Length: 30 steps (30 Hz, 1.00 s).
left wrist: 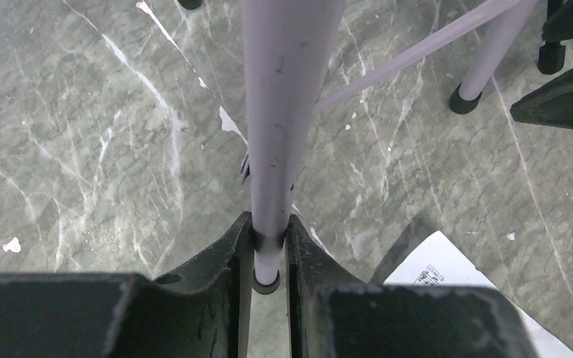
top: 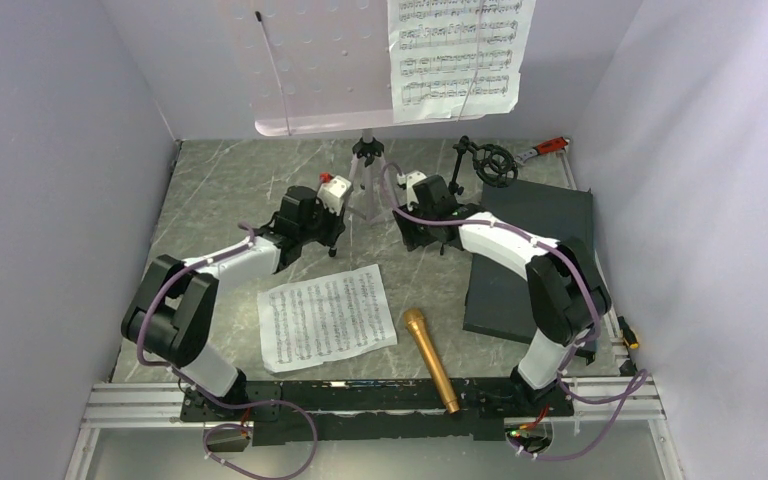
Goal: Set up the instrument practice props
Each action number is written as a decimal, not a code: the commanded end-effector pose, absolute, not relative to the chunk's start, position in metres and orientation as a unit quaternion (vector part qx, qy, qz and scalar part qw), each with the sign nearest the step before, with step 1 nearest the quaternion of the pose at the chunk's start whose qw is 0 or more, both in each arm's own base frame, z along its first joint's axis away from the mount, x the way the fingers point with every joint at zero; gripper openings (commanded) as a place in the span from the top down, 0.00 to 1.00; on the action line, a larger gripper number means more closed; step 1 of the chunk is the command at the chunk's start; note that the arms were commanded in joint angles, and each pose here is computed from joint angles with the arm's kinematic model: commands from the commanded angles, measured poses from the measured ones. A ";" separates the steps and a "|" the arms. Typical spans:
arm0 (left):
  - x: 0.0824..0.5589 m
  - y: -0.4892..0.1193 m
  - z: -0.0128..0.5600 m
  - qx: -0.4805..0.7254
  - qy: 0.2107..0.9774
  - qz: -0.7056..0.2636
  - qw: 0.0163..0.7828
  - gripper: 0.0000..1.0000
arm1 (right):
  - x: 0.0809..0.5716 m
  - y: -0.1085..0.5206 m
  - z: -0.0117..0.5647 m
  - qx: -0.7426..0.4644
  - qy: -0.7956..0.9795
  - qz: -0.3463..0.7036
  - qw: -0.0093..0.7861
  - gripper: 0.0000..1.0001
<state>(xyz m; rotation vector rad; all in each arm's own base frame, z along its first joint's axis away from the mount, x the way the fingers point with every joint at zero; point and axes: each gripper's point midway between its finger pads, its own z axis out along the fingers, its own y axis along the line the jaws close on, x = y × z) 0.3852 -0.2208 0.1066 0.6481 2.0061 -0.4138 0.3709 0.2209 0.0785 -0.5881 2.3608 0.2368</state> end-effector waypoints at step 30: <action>0.298 -0.144 0.124 0.027 0.877 -0.129 0.462 0.10 | 0.245 0.260 0.093 -0.208 0.891 0.266 0.303 0.10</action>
